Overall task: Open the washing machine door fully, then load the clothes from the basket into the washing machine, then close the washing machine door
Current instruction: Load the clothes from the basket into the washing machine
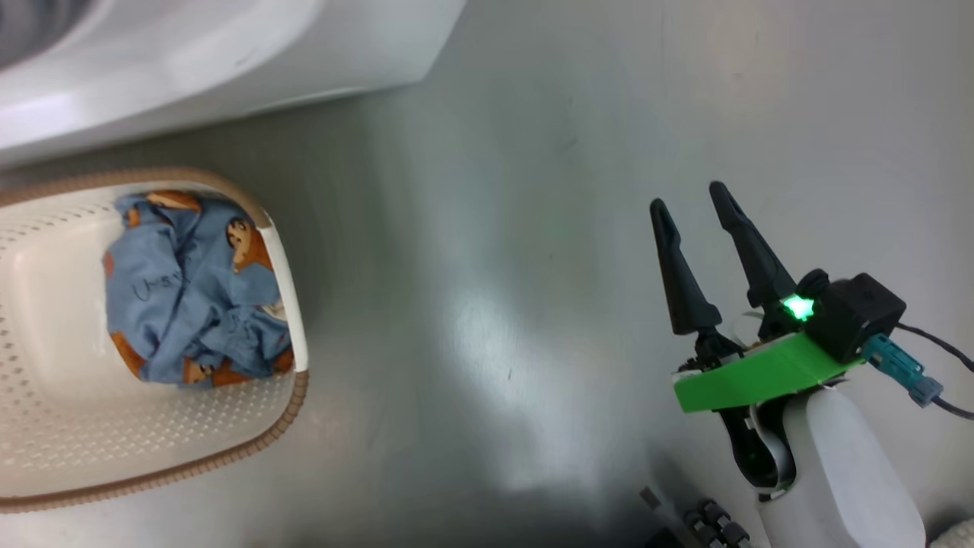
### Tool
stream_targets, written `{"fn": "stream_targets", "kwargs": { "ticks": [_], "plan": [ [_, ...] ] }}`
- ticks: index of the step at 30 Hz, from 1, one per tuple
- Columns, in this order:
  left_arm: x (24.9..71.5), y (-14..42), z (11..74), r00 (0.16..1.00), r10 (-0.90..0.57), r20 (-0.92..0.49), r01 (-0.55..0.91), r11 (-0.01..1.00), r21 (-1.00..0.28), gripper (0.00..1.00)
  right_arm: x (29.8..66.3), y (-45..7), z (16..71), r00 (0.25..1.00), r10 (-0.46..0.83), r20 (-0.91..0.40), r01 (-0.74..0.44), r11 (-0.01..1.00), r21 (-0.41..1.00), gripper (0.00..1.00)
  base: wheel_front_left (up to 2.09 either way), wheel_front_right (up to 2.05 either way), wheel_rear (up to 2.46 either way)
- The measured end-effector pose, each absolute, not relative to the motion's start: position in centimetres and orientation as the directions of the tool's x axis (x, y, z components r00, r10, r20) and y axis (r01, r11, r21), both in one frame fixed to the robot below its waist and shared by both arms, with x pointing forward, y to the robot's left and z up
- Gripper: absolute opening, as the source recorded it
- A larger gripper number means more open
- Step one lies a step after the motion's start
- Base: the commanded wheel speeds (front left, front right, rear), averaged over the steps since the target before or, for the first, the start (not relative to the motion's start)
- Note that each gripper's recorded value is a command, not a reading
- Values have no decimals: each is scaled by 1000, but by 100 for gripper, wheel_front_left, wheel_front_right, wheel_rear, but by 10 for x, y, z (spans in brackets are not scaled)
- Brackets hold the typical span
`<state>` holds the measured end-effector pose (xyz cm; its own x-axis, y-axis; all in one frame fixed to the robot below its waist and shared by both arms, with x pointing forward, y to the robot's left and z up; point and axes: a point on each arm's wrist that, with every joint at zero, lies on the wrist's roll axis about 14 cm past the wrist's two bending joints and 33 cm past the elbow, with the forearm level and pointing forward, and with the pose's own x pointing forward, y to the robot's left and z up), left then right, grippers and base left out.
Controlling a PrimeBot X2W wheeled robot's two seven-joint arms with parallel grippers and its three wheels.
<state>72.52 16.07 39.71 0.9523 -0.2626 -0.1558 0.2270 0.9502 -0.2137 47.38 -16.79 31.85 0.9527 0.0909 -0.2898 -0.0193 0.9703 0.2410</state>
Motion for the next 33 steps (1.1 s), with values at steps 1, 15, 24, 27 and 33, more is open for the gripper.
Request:
{"fn": "stream_targets", "kwargs": {
  "ticks": [1,15,24,27,33],
  "plan": [
    [729,164,396,953,-260,-153,224,949,-220,0,474,-167,315,951,95,-295,-21,969,245,100,0,0,0],
    [752,185,432,961,-244,127,259,958,-120,0,476,-169,289,936,90,-340,-3,968,250,100,0,0,0],
    [747,199,481,939,-207,274,238,968,-83,0,482,-163,290,939,108,-327,-20,965,262,100,0,0,0],
    [742,203,461,958,-190,215,215,971,-103,0,483,-161,292,940,113,-323,-25,964,265,100,0,0,0],
    [737,209,433,978,-165,125,184,971,-155,100,483,-160,295,941,115,-319,-27,963,268,100,0,0,0]
  ]
}}
